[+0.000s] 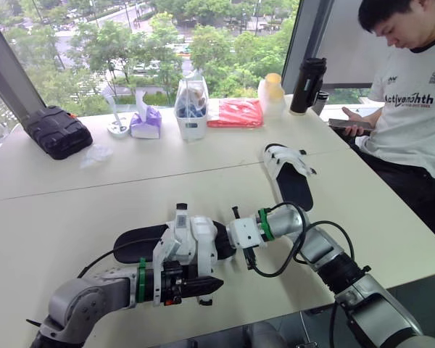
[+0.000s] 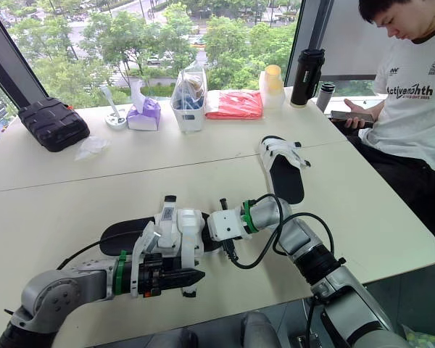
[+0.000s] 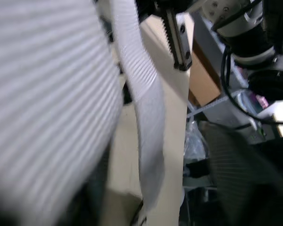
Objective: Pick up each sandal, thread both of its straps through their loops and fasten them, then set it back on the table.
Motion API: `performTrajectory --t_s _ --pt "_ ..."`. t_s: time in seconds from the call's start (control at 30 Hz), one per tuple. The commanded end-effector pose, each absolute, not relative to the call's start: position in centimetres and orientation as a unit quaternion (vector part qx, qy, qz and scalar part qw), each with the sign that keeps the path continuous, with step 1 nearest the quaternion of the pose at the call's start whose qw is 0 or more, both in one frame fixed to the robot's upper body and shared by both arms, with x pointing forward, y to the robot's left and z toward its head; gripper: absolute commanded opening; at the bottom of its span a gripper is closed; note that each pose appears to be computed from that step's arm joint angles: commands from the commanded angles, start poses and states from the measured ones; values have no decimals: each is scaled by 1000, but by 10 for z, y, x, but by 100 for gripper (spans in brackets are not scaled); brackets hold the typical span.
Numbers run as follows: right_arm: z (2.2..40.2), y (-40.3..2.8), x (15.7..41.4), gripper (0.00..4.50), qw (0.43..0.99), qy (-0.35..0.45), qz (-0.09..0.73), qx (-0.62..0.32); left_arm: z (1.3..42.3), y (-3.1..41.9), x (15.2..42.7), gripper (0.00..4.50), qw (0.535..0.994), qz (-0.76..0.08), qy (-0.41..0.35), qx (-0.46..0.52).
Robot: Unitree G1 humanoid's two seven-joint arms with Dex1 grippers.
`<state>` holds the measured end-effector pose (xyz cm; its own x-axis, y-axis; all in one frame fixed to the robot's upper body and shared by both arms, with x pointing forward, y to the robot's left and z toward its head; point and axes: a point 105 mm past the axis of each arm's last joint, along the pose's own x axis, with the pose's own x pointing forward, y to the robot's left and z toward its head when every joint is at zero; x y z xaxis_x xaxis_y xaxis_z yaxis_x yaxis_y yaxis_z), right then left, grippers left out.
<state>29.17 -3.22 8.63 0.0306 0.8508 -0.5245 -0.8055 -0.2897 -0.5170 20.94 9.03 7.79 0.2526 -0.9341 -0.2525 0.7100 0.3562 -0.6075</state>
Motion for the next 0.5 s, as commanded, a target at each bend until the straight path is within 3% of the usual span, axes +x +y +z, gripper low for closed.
performTrajectory --t_s 0.03,0.1,0.3,0.5 --pt "60 -34 278 0 561 16 722 -404 88 93 206 78 766 -547 282 -184" --pt "60 -33 278 0 561 16 723 -404 87 96 205 4 768 -547 284 -175" --pt "59 -33 278 0 562 16 722 -403 97 97 207 4 764 -557 276 -174" --pt "58 -34 278 0 562 17 722 -404 140 106 223 4 750 -570 238 -236"
